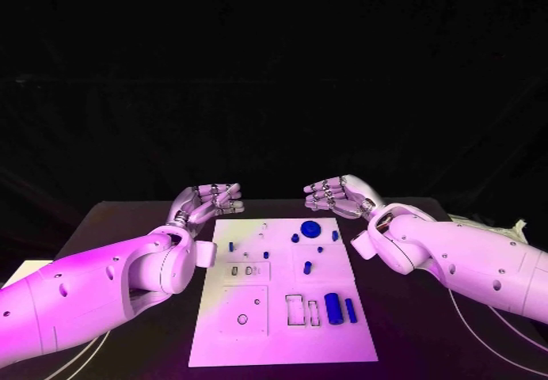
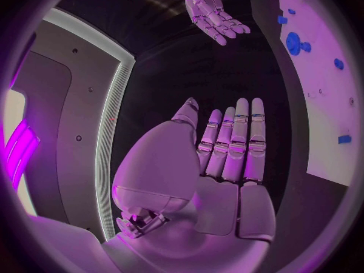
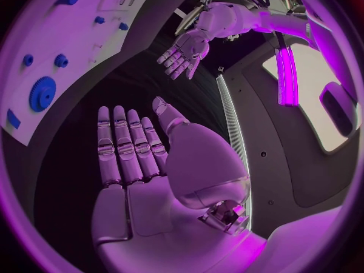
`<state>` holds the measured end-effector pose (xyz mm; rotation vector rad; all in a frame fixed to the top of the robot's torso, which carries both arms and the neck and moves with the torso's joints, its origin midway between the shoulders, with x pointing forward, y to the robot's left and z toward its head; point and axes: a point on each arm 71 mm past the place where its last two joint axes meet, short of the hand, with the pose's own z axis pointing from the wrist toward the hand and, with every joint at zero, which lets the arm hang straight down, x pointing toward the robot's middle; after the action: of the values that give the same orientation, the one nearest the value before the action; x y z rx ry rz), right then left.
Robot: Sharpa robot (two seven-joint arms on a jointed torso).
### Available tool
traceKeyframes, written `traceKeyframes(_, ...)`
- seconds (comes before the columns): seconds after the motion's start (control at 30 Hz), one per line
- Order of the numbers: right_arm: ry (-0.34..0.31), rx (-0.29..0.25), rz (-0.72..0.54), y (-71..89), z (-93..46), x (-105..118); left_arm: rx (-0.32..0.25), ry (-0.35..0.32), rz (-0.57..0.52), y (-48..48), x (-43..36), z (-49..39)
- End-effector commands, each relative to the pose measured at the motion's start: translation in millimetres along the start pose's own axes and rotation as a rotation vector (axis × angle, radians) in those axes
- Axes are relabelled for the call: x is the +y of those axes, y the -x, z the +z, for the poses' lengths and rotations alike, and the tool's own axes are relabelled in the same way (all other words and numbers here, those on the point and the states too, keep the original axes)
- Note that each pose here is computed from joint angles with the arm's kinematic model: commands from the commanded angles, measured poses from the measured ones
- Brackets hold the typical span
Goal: Assemble the parts on the task board
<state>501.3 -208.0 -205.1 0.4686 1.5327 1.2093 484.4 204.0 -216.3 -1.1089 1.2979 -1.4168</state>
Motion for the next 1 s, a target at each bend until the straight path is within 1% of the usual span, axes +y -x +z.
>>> traceKeyframes(0.03, 0.051, 0.037, -0.213, 1.2, 3.1, 7, 0.063, 0.038, -0.074, -7.4, -3.0, -7.2)
traceKeyframes(0.13, 0.062, 0.054, -0.299, 4.5, 6.2, 11, 0.074, 0.072, -0.123, -11.3, -5.5, -14.5)
traceKeyframes(0.23, 0.061, 0.094, -0.418, 6.2, 10.7, 15, 0.094, 0.094, -0.164, -15.8, -9.4, -21.9)
traceKeyframes(0.3, 0.048, 0.129, -0.521, 6.6, 14.0, 17, 0.114, 0.104, -0.191, -19.5, -13.2, -26.8)
traceKeyframes(0.43, 0.020, 0.173, -0.652, 5.2, 18.4, 19, 0.144, 0.103, -0.219, -23.3, -20.5, -31.6)
traceKeyframes(0.67, 0.000, 0.199, -0.855, 0.8, 25.1, 23, 0.180, 0.084, -0.240, -27.9, -35.4, -34.3)
traceKeyframes(0.87, -0.020, 0.225, -0.943, -1.7, 26.8, 23, 0.201, 0.078, -0.250, -31.7, -42.1, -38.0)
traceKeyframes(1.0, -0.026, 0.241, -0.981, -3.5, 27.3, 24, 0.208, 0.076, -0.253, -33.0, -44.3, -39.8)
